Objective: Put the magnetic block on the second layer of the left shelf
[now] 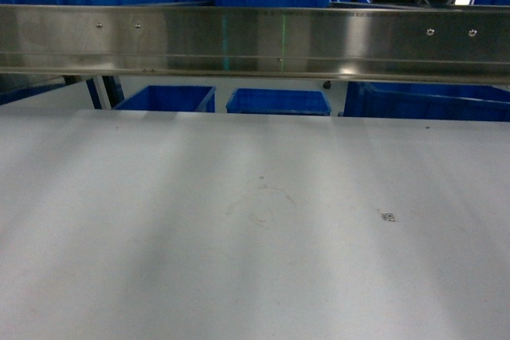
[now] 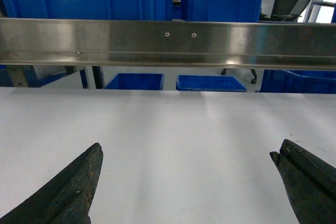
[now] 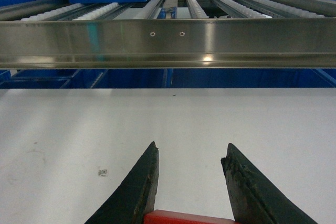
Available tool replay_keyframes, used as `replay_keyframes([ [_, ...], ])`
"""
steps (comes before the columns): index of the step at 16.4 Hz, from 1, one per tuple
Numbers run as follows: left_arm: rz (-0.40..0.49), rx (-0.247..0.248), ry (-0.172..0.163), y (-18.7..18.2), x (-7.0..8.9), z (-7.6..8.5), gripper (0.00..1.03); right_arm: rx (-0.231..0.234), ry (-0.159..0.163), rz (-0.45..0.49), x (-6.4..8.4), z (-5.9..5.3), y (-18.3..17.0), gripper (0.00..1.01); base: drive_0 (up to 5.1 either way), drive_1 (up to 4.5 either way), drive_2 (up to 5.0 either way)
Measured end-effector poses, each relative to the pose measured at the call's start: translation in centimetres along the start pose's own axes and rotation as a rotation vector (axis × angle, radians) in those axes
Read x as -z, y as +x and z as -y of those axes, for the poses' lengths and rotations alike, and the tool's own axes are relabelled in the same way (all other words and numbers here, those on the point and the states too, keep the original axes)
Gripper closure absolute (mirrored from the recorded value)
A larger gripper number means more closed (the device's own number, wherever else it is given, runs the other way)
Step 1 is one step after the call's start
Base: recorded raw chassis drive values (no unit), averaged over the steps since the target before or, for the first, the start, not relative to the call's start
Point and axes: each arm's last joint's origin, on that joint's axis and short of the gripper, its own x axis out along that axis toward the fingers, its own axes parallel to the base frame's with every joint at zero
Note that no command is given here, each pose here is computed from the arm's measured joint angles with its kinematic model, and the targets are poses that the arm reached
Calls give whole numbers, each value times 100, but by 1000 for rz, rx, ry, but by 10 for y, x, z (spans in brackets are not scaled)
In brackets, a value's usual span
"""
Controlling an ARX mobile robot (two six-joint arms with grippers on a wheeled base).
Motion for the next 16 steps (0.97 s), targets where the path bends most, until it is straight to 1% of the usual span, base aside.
replay_keyframes([
  [16,-2,0,0,0,0,0,5,1,0,-2,0,0,0,68,-498,248,248],
])
